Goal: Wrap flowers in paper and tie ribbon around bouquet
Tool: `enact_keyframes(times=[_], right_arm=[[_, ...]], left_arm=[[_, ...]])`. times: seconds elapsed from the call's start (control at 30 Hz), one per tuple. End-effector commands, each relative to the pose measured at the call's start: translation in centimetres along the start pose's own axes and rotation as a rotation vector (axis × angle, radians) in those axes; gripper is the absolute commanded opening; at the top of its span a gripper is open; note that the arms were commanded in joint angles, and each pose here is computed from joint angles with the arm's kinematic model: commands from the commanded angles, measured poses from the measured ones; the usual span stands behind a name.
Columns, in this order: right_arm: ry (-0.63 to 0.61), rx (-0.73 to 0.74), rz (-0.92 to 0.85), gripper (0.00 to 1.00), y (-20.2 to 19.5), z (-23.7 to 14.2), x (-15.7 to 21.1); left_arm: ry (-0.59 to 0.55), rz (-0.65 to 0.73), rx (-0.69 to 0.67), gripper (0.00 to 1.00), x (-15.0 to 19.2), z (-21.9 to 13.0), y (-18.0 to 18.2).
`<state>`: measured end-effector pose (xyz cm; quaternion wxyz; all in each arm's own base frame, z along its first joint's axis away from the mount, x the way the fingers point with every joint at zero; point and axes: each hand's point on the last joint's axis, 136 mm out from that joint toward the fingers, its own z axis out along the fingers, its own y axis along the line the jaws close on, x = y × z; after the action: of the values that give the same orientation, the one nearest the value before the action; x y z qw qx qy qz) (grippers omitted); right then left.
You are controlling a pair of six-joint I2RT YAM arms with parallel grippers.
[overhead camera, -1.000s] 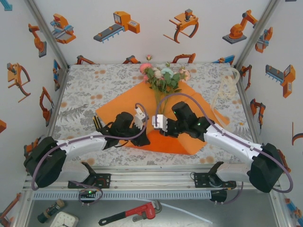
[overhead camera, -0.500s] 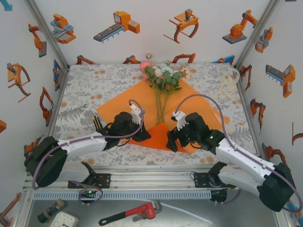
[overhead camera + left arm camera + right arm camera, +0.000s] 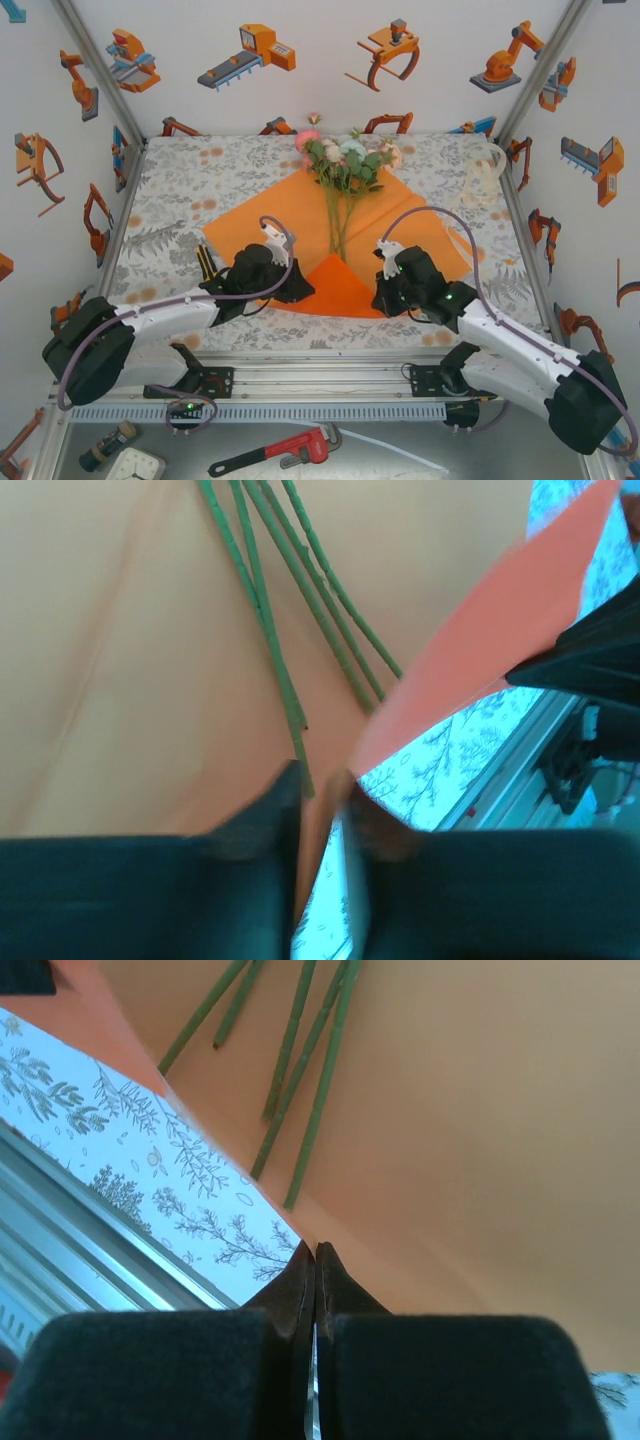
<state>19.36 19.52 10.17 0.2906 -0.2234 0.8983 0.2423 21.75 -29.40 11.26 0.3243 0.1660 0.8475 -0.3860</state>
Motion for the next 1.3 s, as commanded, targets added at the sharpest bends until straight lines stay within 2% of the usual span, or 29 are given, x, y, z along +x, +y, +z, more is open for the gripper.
enact_keyframes(times=[0.0, 0.13, 0.2, 0.27, 0.4, 0.43, 0.53, 0.63, 0.7, 0.8, 0.87, 0.93, 1.07, 1.17, 1.27], right_arm=[[-0.072, 0.088, -0.001, 0.0, -1.7, -1.3, -1.9], [-0.07, 0.08, 0.047, 0.0, -2.4, -1.4, -2.7], [-0.055, 0.09, 0.056, 0.0, -2.8, -1.3, -2.9], [-0.049, 0.109, 0.077, 0.0, -3.4, -1.3, -3.0], [-0.064, 0.118, 0.13, 0.0, -4.2, -1.8, -3.4], [-0.069, 0.119, 0.131, 0.0, -4.2, -2.0, -3.5], [-0.077, 0.096, 0.131, 0.0, -3.7, -2.4, -3.2], [-0.062, 0.07, 0.149, 0.0, -3.2, -2.7, -2.3], [-0.027, 0.078, 0.166, 0.0, -3.2, -3.1, -1.3], [-0.022, 0.092, 0.21, 0.0, -3.2, -4.3, -0.6], [-0.059, 0.065, 0.236, 0.0, -2.6, -4.9, -1.0], [-0.085, 0.109, 0.27, 0.0, -3.3, -5.3, -1.3], [-0.094, 0.291, 0.318, 0.0, -6.4, -5.5, -1.9], [-0.078, 0.392, 0.326, 0.0, -8.1, -5.3, -2.7], [-0.079, 0.446, 0.293, 0.0, -9.3, -4.6, -3.7]], left_arm=[[0.011, 0.017, 0.005, 0.45, -0.6, 0.1, -0.3], [0.105, 0.063, 0.017, 0.64, 0.8, -0.1, -0.4], [0.2, 0.077, 0.08, 0.66, 2.3, 0.3, -1.3], [0.272, 0.067, 0.056, 0.67, 3.6, 1.0, -0.6], [0.317, 0.067, 0.091, 0.66, 4.9, 1.8, -0.9], [0.333, 0.079, 0.107, 0.65, 5.2, 1.8, -1.4], [0.374, 0.103, 0.106, 0.51, 6.7, 1.5, -1.9], [0.381, 0.096, 0.126, 0.32, 8.0, 0.7, -2.5], [0.363, 0.083, 0.142, 0.17, 8.2, 0.2, -3.3], [0.322, 0.073, 0.18, 0.0, 7.6, -0.6, -5.1], [0.29, 0.062, 0.185, 0.0, 7.0, -1.1, -5.7], [0.244, 0.06, 0.157, 0.0, 5.8, -1.4, -5.6], [0.156, 0.071, 0.038, 0.02, 2.6, -1.2, -4.2], [0.171, 0.04, -0.073, 0.03, 1.7, 0.0, -2.0], [0.183, 0.019, -0.101, 0.08, 1.9, 1.4, -0.8]])
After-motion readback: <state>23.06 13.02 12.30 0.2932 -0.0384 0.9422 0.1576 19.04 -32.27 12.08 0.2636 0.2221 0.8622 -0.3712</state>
